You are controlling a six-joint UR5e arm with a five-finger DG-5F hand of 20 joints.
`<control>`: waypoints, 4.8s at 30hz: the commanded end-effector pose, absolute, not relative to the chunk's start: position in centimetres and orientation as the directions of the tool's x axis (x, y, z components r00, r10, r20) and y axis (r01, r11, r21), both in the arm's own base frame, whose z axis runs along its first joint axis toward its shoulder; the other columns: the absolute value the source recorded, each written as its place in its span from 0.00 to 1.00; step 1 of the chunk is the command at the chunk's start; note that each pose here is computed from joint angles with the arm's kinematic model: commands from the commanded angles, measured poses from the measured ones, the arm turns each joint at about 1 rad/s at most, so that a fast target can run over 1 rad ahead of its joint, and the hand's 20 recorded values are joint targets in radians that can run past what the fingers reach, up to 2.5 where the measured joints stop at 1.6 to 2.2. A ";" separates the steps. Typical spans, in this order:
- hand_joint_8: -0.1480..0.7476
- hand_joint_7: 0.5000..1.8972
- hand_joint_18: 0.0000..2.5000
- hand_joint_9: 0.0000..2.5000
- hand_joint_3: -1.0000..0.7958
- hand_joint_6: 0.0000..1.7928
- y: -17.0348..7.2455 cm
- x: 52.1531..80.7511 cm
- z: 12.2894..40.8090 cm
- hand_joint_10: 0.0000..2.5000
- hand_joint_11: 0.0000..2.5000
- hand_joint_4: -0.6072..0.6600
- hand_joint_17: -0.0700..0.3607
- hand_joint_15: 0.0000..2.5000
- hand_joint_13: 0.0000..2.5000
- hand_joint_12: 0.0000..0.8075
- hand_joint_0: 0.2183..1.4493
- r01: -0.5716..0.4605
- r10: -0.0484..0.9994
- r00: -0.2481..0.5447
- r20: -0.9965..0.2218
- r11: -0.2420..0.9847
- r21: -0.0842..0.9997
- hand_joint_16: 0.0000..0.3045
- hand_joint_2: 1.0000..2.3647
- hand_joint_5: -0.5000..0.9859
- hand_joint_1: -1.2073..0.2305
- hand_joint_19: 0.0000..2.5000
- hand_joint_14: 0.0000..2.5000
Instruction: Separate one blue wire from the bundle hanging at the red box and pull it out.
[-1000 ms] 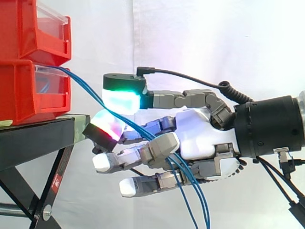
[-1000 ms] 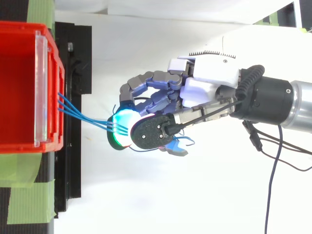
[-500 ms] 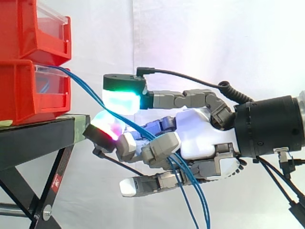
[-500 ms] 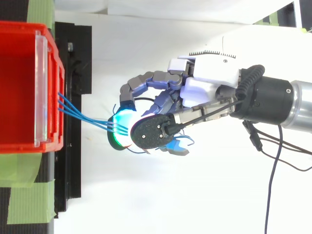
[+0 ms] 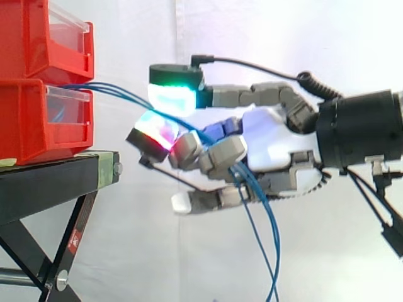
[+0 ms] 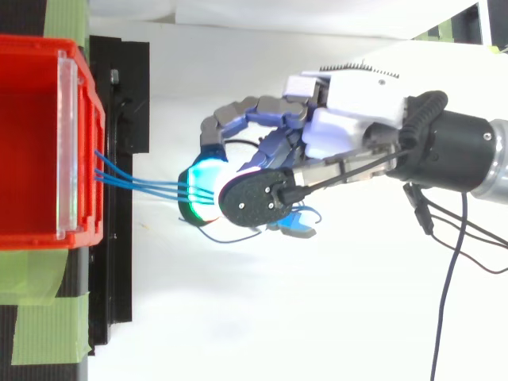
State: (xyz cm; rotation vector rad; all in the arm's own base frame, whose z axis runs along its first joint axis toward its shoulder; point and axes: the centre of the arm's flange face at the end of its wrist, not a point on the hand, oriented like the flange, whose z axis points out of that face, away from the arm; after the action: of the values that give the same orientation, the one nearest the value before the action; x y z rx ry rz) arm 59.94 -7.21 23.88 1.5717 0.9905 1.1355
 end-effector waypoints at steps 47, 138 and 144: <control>0.52 0.43 0.23 0.37 0.52 0.46 -8.6 57.8 29.2 0.01 0.55 0.60 0.42 0.65 0.55 0.40 0.34 0.137 0.931 0.348 -0.114 0.069 0.988 0.16 0.02 0.20 0.28 0.26 0.02; 0.54 0.41 0.23 0.30 0.30 0.44 -8.0 58.1 29.3 0.01 0.53 0.66 0.44 0.62 0.52 0.42 0.31 0.112 0.935 0.344 -0.082 0.046 0.993 0.17 0.00 0.18 0.26 0.27 0.05; 0.55 0.41 0.24 0.32 0.33 0.45 -8.0 58.1 29.3 0.01 0.52 0.66 0.43 0.62 0.53 0.41 0.32 0.113 0.936 0.342 -0.084 0.048 0.992 0.17 0.01 0.19 0.29 0.27 0.05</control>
State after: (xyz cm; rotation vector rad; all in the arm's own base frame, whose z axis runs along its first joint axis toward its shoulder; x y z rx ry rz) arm 58.07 -7.99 29.29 1.3811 1.0457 0.8463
